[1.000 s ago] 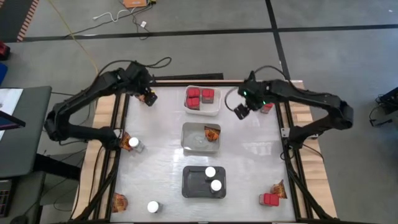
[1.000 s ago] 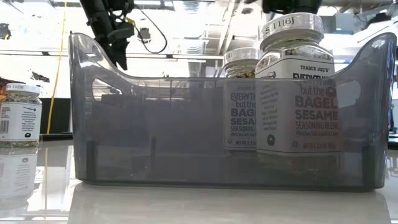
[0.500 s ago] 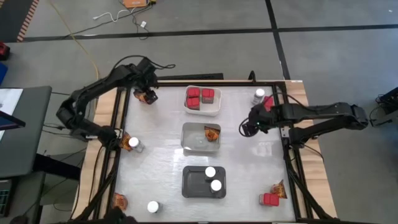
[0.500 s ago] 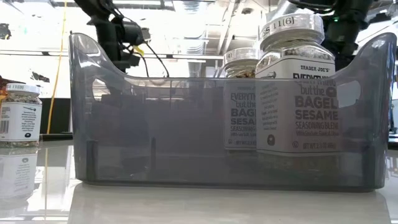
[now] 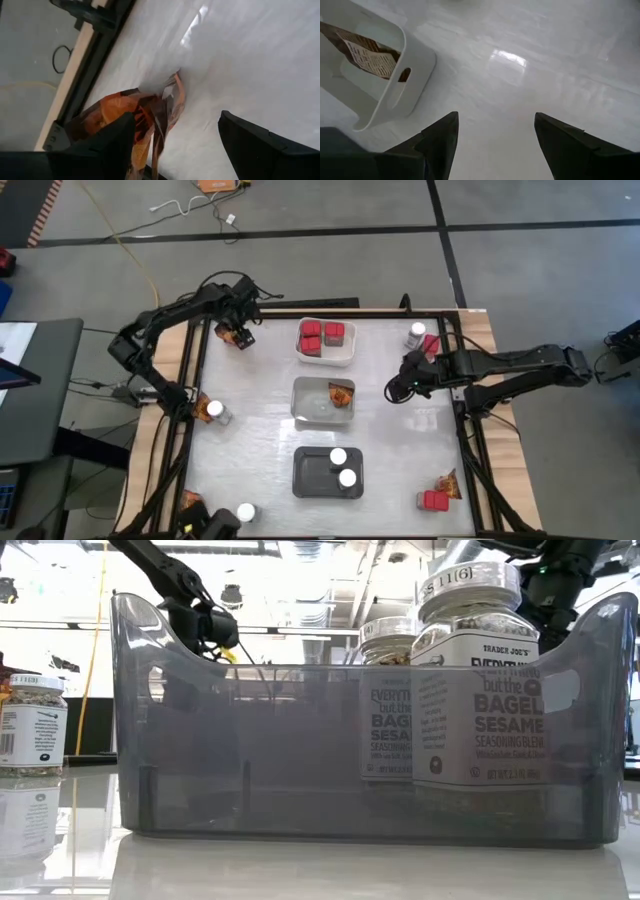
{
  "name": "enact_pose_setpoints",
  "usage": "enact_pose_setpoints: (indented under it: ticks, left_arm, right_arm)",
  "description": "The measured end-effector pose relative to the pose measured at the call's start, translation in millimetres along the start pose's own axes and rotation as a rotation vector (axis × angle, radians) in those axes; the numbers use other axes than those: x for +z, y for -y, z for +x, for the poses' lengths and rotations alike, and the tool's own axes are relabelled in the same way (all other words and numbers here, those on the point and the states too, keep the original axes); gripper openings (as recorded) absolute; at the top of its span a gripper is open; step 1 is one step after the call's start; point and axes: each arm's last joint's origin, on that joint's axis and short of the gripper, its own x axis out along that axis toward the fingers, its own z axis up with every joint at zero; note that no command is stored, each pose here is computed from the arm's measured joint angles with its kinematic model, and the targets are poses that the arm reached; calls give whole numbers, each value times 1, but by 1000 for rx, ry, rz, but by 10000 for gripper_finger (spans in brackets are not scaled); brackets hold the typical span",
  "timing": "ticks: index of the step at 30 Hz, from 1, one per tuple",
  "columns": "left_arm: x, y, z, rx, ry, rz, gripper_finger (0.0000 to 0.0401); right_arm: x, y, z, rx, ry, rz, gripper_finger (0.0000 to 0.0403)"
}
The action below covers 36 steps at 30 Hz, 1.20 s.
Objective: Sort spices by type
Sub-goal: Put the orange seasoning bag into the gray bin
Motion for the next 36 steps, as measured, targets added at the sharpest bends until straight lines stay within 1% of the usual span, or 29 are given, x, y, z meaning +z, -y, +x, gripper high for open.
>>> enact_pose_setpoints:
  ticks: [3, 6, 10, 13, 16, 17, 20, 23, 27, 30, 34, 36]
  left_arm:
    - [1, 0, 5, -8, -21, 2, 255]
    - [0, -1, 4, -8, -17, -1, 218]
    - [-2, 0, 4, -15, -33, 2, 150]
    - [-4, 2, 4, -29, -63, 14, 93]
    - [-7, 5, 1, -45, -83, 28, 29]
    - [-7, 6, -1, -46, -78, 24, 15]
    - [-10, 10, -15, -39, -33, 13, 4]
    - [-14, 16, -37, -35, 6, 8, 1]
    - [-19, 25, -79, -40, 54, 13, 1]
    - [-19, 34, -115, -47, 129, 11, 1]
    - [-15, 56, -160, -80, 254, 28, 1]
    - [-12, 70, -178, -120, 327, 43, 0]
  right_arm:
    - [1, -1, 0, 5, 26, 4, 286]
    - [2, -2, 0, 12, 38, 9, 286]
    - [4, -2, 0, 12, 43, 17, 286]
    - [4, -2, 0, 7, 55, 34, 286]
    - [4, -2, 0, 7, 60, 47, 286]
    - [4, -2, 0, 10, 61, 48, 286]
    - [4, -2, 0, 11, 62, 47, 286]
    - [4, -2, 0, 10, 62, 36, 286]
    - [4, -2, 0, 9, 62, -2, 286]
    - [4, -2, 0, 7, 62, -44, 286]
    - [4, -2, 0, 5, 62, -104, 286]
    - [4, -2, 0, 4, 62, -128, 286]
